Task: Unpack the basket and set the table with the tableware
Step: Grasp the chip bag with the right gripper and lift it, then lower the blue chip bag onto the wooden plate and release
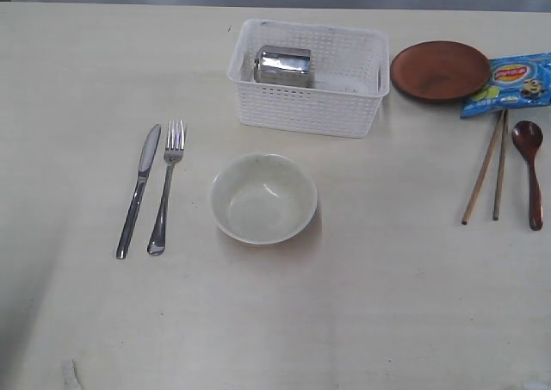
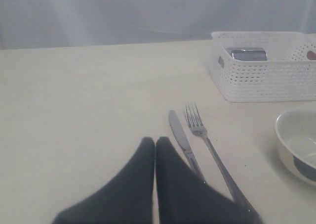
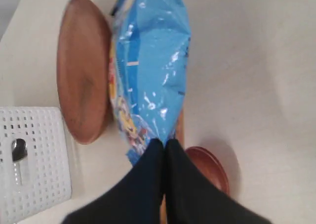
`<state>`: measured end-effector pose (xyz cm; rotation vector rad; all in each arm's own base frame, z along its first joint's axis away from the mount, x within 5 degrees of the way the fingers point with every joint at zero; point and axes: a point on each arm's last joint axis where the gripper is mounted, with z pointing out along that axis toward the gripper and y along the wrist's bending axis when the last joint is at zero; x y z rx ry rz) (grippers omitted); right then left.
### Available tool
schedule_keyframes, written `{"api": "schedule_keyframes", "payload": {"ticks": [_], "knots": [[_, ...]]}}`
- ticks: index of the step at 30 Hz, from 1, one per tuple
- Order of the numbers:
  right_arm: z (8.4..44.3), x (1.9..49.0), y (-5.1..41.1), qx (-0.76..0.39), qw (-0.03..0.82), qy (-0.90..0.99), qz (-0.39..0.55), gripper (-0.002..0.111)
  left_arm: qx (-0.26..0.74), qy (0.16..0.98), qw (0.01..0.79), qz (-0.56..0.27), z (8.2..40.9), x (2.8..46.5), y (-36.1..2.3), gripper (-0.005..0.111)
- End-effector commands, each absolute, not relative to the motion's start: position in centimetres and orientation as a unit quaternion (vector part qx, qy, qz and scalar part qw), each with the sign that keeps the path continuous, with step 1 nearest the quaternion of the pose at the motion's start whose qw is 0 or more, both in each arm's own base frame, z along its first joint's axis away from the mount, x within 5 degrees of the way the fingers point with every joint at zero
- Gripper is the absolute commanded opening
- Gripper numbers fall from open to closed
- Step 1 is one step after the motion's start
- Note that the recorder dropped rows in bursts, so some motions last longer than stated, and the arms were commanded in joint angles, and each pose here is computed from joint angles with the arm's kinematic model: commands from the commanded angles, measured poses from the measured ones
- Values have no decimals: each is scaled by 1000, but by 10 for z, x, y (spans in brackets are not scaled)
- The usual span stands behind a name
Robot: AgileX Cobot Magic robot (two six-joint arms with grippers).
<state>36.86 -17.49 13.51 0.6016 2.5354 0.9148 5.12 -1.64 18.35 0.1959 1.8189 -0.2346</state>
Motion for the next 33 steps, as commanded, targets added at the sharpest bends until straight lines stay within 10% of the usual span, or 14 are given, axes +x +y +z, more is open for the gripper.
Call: {"api": "schedule_keyframes", "payload": {"ticks": [1,9,21,33], "knots": [[190,361,-182,201,259,899,291,-1,86,785,604,-104,183,51,-17,0],[249,359,-160,183,326,868,326,-1,86,785,604,-104,183,51,-17,0],[247,397,-71,80,327,890,307,-1,86,785,604,-104,183,51,-17,0],[169,413,-64,81,238,907,337,-1,86,785,604,-104,183,51,-17,0]]}}
